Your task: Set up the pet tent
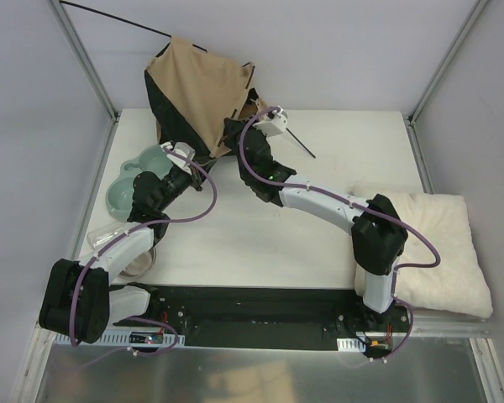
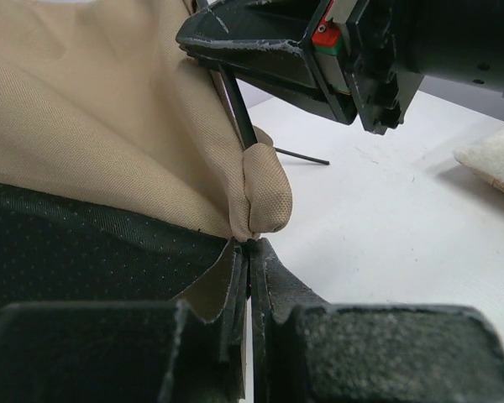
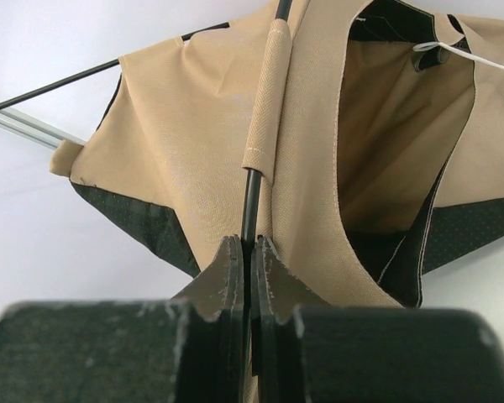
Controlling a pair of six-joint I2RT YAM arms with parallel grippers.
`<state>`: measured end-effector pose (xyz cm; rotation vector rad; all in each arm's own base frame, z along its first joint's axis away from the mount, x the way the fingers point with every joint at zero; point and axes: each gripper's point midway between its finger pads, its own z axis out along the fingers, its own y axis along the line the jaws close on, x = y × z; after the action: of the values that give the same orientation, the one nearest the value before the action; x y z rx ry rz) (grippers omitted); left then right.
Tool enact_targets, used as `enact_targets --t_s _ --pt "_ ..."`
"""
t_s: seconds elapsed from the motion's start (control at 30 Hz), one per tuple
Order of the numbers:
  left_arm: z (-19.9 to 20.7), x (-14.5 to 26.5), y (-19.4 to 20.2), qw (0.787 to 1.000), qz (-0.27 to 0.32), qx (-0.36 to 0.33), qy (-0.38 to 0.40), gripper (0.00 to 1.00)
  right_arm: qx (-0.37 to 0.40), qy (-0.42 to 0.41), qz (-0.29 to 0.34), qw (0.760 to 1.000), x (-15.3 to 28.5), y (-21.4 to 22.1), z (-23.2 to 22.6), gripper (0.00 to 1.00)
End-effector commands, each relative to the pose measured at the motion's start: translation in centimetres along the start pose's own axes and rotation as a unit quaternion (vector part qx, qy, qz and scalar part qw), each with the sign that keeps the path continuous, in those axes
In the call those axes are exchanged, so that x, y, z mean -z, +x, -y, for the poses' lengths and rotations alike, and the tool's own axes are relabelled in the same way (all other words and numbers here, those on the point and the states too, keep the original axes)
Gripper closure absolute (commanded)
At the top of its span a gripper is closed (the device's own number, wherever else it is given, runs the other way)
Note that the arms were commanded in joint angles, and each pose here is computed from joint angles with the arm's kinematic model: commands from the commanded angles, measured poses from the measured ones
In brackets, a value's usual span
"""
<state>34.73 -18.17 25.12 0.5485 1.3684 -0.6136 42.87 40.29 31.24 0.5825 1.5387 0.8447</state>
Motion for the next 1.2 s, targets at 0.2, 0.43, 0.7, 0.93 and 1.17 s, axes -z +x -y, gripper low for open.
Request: enact_targets --t_s 0.2,0.43,0.7,0.93,1.17 --pt "1.2 -0.9 -2.0 0.999 0.030 0.011 0.038 1.00 0.022 -0.038 -0.009 0.999 1.6 -0.5 -1.9 1.00" --pt "1.7 -0.9 -2.2 0.998 0.020 0.006 0.056 1.00 0.053 -0.065 -0.014 0.996 1.9 0.1 -2.5 1.00" --pt "1.4 -1.3 -3.4 0.998 0.031 0.004 0.050 1.00 0.085 -0.085 -0.035 0.992 2.8 1.3 -2.1 1.00" --pt "1.3 -1.7 -4.5 0.998 0.040 0.020 0.047 1.00 0.121 -0.110 -0.054 0.985 4.4 1.8 -2.3 1.00" --pt "1.7 -0.8 -5.3 0.998 0.034 0.022 0.044 0.80 0.183 -0.124 -0.044 0.974 5.2 0.7 -2.2 1.00"
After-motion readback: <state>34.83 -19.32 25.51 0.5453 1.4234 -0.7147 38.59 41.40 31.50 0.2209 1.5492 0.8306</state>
